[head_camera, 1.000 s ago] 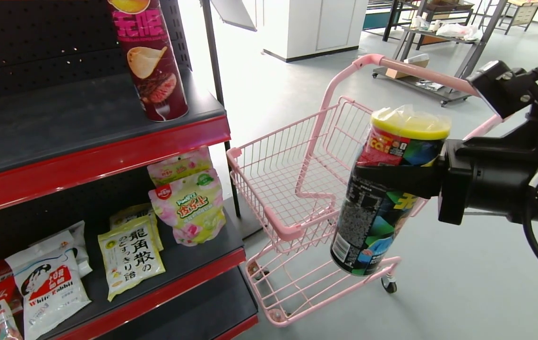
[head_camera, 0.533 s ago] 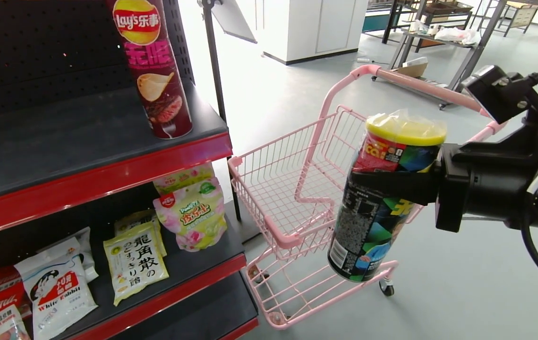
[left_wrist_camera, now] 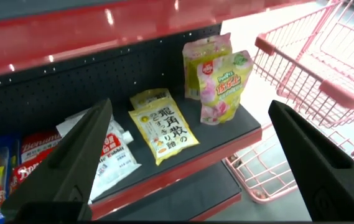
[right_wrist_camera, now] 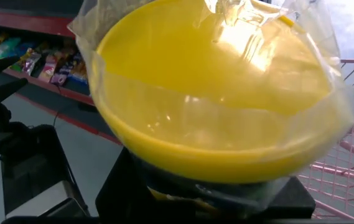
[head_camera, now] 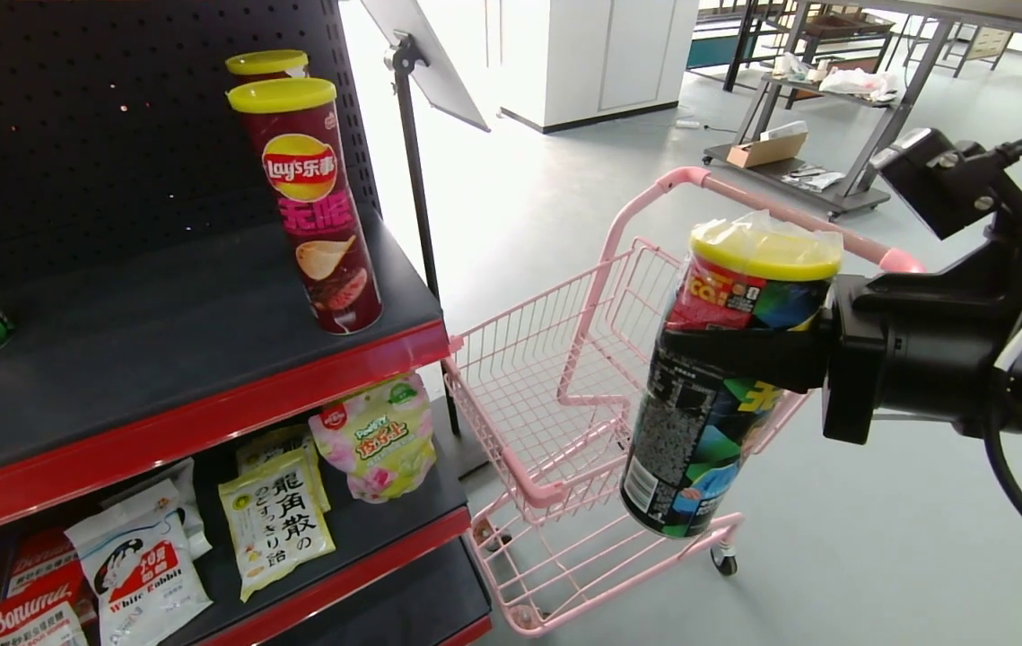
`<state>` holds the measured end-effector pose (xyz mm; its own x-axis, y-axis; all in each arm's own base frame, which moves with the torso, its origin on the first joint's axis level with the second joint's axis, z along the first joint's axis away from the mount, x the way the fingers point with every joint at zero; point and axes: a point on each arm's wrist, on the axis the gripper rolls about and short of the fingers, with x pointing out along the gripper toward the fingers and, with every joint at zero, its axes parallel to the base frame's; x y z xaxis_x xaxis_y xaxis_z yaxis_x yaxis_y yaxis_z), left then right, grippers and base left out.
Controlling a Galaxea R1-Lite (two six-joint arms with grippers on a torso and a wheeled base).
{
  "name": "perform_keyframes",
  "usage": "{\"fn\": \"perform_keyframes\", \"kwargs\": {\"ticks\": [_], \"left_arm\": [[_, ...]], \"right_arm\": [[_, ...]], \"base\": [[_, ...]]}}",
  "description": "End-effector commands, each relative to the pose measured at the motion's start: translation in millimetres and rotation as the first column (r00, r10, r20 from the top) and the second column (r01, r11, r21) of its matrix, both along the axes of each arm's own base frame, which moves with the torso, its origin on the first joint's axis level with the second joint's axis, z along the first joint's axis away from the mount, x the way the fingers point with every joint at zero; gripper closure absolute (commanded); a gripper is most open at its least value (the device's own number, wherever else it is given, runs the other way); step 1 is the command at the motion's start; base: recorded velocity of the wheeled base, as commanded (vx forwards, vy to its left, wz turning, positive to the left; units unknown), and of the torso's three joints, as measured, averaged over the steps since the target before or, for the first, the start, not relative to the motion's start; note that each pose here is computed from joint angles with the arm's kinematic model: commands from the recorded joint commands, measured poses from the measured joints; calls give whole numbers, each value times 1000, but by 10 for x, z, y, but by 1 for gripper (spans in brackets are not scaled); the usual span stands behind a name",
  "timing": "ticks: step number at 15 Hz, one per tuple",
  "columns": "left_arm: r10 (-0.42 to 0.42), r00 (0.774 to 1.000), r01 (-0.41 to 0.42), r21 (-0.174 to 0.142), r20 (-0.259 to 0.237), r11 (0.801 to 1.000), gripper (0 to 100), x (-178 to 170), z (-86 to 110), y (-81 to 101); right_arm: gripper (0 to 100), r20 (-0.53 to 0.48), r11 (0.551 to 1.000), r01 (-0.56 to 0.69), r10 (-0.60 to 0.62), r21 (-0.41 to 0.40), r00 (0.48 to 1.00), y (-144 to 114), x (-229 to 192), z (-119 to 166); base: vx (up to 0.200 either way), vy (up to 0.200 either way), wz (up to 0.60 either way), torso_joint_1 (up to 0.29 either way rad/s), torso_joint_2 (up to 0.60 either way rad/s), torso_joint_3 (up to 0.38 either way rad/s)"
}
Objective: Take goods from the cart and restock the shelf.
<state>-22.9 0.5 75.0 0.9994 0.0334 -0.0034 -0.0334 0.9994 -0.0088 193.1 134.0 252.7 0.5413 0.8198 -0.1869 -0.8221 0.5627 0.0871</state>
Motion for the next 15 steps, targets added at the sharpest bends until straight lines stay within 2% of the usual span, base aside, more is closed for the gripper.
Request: {"fn": "perform_keyframes", "kwargs": {"ticks": [1,5,11,15], "left_arm": [[2,1000,-2,0,-1,1000,0,1,0,0],[0,1000,0,0,-1,1000,0,1,0,0],[0,1000,0,1,-1,1000,0,1,0,0],[0,1000,0,0,-1,1000,0,1,0,0]], "right_arm": [[100,2,1000,-1,1,-6,1000,2,7,-13],[100,-12,1000,1,-1,-16,1000,0,10,-59],[100,-25,1000,3,-4,-24,1000,-8,6,-103],[100,-53,996,56,-60,-64,997,-28,-16,-242]], "base": [[0,0,0,203,-593,-373],[0,0,0,217,-563,-347],[0,0,0,164,-399,-240],[0,0,0,37,-85,-46]]}}
